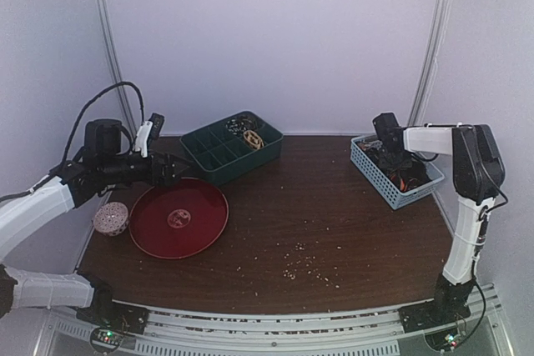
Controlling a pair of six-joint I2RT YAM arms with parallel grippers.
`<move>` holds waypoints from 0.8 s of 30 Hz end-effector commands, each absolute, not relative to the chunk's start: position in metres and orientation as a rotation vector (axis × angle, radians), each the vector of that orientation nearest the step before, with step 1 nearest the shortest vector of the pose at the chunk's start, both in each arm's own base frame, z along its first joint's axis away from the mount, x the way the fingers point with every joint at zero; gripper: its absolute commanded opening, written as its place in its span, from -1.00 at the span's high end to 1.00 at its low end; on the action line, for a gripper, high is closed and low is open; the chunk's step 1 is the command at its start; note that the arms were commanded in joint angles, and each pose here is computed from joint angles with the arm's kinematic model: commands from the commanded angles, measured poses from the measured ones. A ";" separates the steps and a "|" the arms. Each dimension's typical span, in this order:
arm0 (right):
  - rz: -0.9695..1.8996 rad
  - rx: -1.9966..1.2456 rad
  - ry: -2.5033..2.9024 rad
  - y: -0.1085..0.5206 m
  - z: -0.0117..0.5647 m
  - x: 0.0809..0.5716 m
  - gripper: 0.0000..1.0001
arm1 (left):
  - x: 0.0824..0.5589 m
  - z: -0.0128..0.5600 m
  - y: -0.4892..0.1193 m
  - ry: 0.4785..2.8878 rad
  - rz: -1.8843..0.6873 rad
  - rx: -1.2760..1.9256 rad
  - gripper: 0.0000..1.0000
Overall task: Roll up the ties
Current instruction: Pick up the tie from the bin.
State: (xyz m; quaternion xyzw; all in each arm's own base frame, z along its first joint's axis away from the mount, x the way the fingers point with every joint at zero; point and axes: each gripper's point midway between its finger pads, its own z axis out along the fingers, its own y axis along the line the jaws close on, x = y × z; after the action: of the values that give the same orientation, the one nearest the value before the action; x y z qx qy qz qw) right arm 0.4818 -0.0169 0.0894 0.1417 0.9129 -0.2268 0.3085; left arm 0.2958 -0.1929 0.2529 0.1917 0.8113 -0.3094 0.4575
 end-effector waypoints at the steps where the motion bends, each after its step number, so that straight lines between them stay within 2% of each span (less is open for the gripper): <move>1: -0.607 0.407 2.437 -0.021 0.086 0.475 0.60 | 0.300 0.265 -0.191 1.957 -0.742 0.480 -0.87; 7: -0.645 0.426 2.451 -0.027 0.079 0.468 0.61 | 0.299 0.265 -0.188 1.955 -0.729 0.472 -0.88; 15: -0.602 0.443 2.486 -0.026 0.066 0.466 0.47 | 0.300 0.266 -0.190 1.954 -0.733 0.475 -0.89; 24: -0.576 0.458 2.509 -0.027 0.059 0.462 0.58 | 0.303 0.265 -0.193 1.959 -0.747 0.481 -0.89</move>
State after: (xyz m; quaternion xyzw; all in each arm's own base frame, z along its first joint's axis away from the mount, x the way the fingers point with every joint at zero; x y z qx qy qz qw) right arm 0.4723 -0.0243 0.0757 0.1686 0.9185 -0.2136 0.2869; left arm 0.2971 -0.1921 0.2521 0.1911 0.8123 -0.3056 0.4585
